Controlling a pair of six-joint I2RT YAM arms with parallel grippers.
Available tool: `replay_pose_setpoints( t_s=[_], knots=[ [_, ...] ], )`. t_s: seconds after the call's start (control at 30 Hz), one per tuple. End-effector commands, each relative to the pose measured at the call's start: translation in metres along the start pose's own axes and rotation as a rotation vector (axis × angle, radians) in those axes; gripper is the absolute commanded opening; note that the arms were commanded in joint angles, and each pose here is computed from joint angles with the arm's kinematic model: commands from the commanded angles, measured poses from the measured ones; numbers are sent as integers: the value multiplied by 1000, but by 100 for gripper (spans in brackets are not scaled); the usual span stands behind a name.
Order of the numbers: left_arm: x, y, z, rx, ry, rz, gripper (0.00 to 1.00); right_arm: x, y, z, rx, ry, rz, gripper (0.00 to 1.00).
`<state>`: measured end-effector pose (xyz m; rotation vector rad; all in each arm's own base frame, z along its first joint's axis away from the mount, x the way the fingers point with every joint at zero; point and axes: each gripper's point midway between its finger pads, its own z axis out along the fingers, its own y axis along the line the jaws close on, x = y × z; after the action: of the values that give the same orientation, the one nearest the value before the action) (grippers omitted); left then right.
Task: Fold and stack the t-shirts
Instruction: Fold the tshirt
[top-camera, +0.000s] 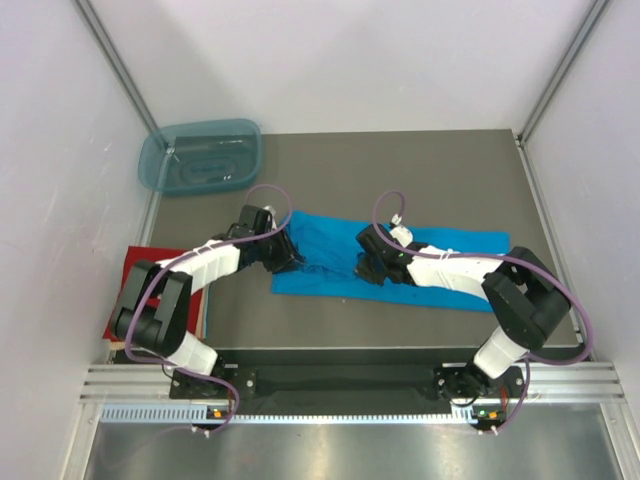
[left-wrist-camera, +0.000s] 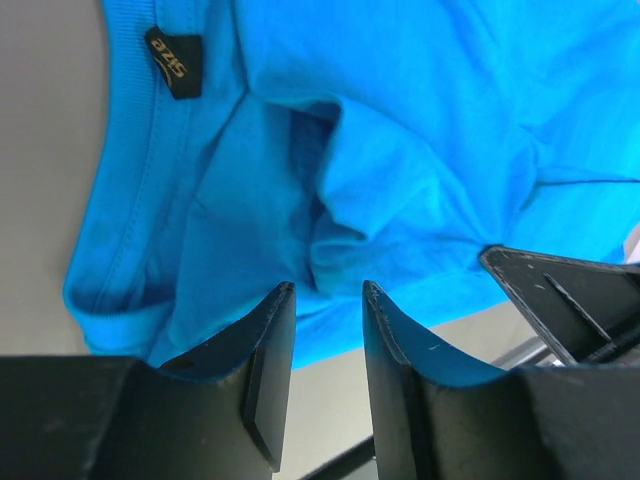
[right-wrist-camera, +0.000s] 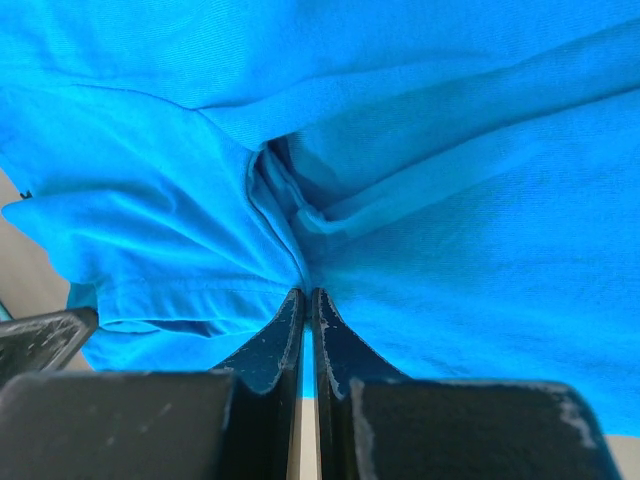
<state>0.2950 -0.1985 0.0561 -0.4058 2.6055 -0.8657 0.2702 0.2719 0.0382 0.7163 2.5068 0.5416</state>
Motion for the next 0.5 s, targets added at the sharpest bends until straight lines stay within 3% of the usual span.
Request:
replay_pose_setpoints(
  t_s=[0.0, 0.3, 0.37, 0.47],
  knots=[
    [-15, -9, 6, 44, -39, 41, 38, -10, 18, -11, -61, -33, -2, 0],
    [-16, -10, 19, 70, -32, 34, 37, -10, 19, -10, -61, -30, -5, 0],
    [-17, -12, 19, 75, -35, 34, 34, -10, 20, -10, -63, -31, -8, 0],
    [-21, -16, 17, 81, -41, 34, 22, -10, 22, -11, -73, -30, -13, 0]
  ],
)
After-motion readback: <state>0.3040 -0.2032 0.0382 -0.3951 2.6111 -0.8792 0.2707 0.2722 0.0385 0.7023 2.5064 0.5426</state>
